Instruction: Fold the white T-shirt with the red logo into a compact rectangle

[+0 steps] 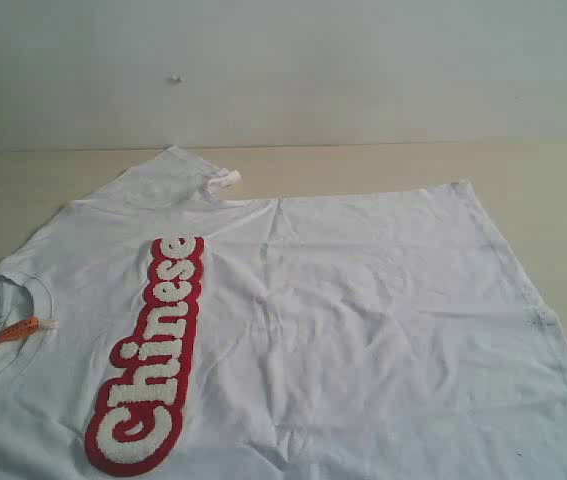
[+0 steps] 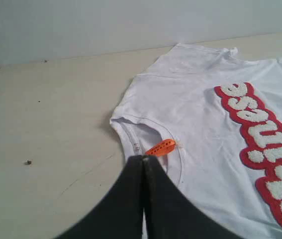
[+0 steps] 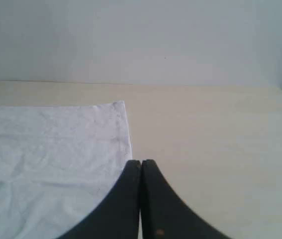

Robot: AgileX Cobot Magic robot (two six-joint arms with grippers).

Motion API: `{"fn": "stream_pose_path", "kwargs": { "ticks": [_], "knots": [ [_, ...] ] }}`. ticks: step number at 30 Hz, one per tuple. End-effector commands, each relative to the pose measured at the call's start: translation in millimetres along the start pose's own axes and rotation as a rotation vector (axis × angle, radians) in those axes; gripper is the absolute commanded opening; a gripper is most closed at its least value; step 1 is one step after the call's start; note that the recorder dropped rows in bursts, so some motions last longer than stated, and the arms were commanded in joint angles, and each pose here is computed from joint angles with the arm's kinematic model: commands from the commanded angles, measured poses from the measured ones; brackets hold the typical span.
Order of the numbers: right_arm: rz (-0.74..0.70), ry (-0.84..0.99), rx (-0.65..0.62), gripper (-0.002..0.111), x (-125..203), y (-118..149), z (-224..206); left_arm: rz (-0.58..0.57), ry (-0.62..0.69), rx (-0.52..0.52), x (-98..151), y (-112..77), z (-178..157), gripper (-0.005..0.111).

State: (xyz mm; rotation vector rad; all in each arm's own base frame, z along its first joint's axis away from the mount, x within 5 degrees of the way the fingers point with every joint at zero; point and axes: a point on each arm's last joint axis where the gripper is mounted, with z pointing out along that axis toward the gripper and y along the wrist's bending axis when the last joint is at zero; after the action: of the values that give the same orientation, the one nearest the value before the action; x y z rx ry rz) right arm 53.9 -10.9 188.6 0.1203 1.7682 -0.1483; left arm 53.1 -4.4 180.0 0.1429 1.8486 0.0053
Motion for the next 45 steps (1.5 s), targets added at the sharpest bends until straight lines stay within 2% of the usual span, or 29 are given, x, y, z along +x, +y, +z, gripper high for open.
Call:
{"fn": "stream_pose_path", "kwargs": {
  "ticks": [1,10,14,16,18,20,23,27,29,32,34,37,40,45],
  "knots": [
    [0.002,-0.006,-0.003,0.0,0.8,0.2,0.0,-0.001,-0.015,-0.001,-1.1,0.0,-0.4,0.0],
    [0.002,-0.006,-0.003,0.0,0.8,0.2,0.0,0.004,-0.018,-0.002,-1.4,0.2,-0.4,0.0],
    [0.001,-0.008,-0.004,0.0,0.6,0.3,0.0,0.199,-0.03,-0.041,-2.8,3.4,-0.5,0.0],
    [-0.064,-0.035,0.005,0.0,-1.9,-0.4,-0.1,0.198,-0.057,-0.044,-5.2,3.4,-0.6,0.0],
    [-0.038,-0.102,-0.009,0.0,-7.9,0.9,-0.5,0.163,-0.119,-0.041,-10.8,2.8,-1.1,0.0],
    [0.079,-0.166,-0.038,0.0,-13.9,2.7,-1.3,0.144,-0.204,-0.048,-18.4,2.9,-2.3,0.0],
    [0.141,-0.316,-0.062,0.0,-27.3,3.5,-4.6,0.061,-0.418,-0.067,-36.8,4.7,-8.3,0.0],
    [0.231,-0.472,-0.094,0.0,-40.6,3.3,-10.3,-0.289,-0.637,-0.007,-53.0,8.5,-18.1,0.0],
    [0.327,-0.534,-0.127,0.0,-45.8,3.0,-13.2,-0.452,-0.705,0.05,-57.6,9.6,-21.7,0.0],
    [0.366,-0.668,-0.167,0.0,-56.2,3.1,-20.5,-0.553,-0.814,0.101,-64.7,11.0,-28.5,0.0],
    [0.362,-0.717,-0.176,0.0,-59.6,3.1,-23.4,-0.576,-0.832,0.114,-67.3,11.4,-30.5,0.0],
    [0.381,-0.753,-0.189,0.0,-77.5,2.1,-32.3,-0.574,-0.885,0.13,-88.9,12.7,-44.3,0.0],
    [0.379,-0.793,-0.195,0.0,-99.5,1.0,-45.2,-0.574,-0.858,0.135,-115.7,14.0,-52.3,0.0],
    [0.342,-0.846,-0.201,0.0,-141.8,0.0,-64.8,-0.445,-0.89,0.117,-174.2,16.0,-64.9,0.0]
  ]
}}
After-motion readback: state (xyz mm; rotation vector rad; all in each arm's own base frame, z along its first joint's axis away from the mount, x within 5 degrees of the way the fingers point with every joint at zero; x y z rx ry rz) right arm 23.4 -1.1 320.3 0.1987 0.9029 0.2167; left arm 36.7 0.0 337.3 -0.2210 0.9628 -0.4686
